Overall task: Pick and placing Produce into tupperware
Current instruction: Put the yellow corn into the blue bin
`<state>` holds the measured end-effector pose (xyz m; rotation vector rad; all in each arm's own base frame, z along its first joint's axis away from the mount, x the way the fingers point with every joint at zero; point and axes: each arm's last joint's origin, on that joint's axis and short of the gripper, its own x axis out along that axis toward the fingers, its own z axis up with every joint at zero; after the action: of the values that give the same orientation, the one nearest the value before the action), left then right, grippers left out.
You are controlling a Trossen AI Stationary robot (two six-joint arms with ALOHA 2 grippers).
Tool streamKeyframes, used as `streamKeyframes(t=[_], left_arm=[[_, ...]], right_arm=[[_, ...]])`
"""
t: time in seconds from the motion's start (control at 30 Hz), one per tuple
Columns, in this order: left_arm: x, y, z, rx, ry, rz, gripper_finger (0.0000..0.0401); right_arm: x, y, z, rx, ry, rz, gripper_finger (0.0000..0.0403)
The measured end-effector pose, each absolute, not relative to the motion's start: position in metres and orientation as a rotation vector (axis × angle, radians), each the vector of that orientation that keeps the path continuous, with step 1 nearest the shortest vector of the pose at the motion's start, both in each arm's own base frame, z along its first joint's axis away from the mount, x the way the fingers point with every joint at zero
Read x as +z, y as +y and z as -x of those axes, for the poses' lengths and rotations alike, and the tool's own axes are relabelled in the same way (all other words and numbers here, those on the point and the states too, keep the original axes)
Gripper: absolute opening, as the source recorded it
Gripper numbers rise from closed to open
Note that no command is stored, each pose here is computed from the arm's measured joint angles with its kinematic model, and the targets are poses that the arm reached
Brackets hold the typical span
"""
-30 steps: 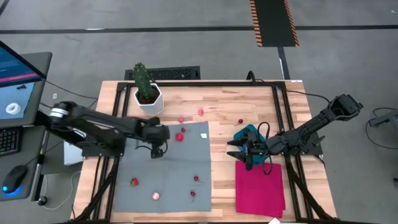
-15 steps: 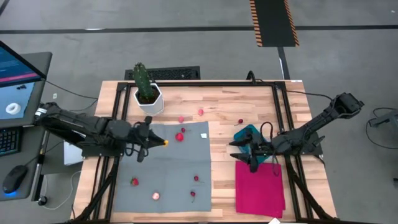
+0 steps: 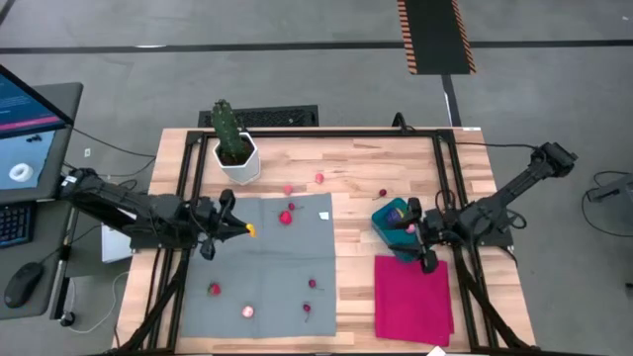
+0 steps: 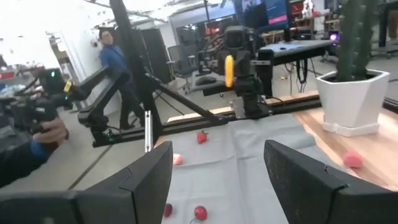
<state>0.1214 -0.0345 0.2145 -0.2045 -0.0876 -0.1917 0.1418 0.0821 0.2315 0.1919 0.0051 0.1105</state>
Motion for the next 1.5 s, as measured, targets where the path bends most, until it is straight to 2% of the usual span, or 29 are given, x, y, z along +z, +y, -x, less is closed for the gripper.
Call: streamKeyframes(t=[0.27,0.4,0.6,0.8,1.0,1.2,1.5], left_arm=[[0.213,-0.034,-0.117,-0.208,-0.147,0.211,0.0023],[0.219,-0.033,-0.116,-0.212,-0.206,0.215,0.0023],[0.220,-0.032,-0.116,-0.185,-0.219,0.222,0.0023],[0.219,-0.031,-0.119,-0.113,-0.211,0.234,0.0023],[0.220,-0.033,-0.124,-0.128,-0.234,0.236,0.0023],[0.219,-0.035,-0.130,-0.112,-0.230,0.226,0.0023],[0.215,-0.037,-0.143,-0.075,-0.234,0.262,0.0023]], right_arm=[[0.203,0.064,-0.118,0.167,-0.014,-0.242,0.0276],[0.187,0.058,-0.118,0.109,0.017,-0.285,0.0276],[0.191,0.053,-0.124,0.060,-0.033,-0.412,0.0276],[0.191,0.049,-0.132,-0.037,-0.071,-0.406,0.0276],[0.189,0.044,-0.143,-0.118,-0.106,-0.384,0.0276],[0.188,0.047,-0.158,-0.050,-0.120,-0.369,0.0276],[0.207,0.071,-0.225,-0.022,-0.013,-0.288,0.0276]])
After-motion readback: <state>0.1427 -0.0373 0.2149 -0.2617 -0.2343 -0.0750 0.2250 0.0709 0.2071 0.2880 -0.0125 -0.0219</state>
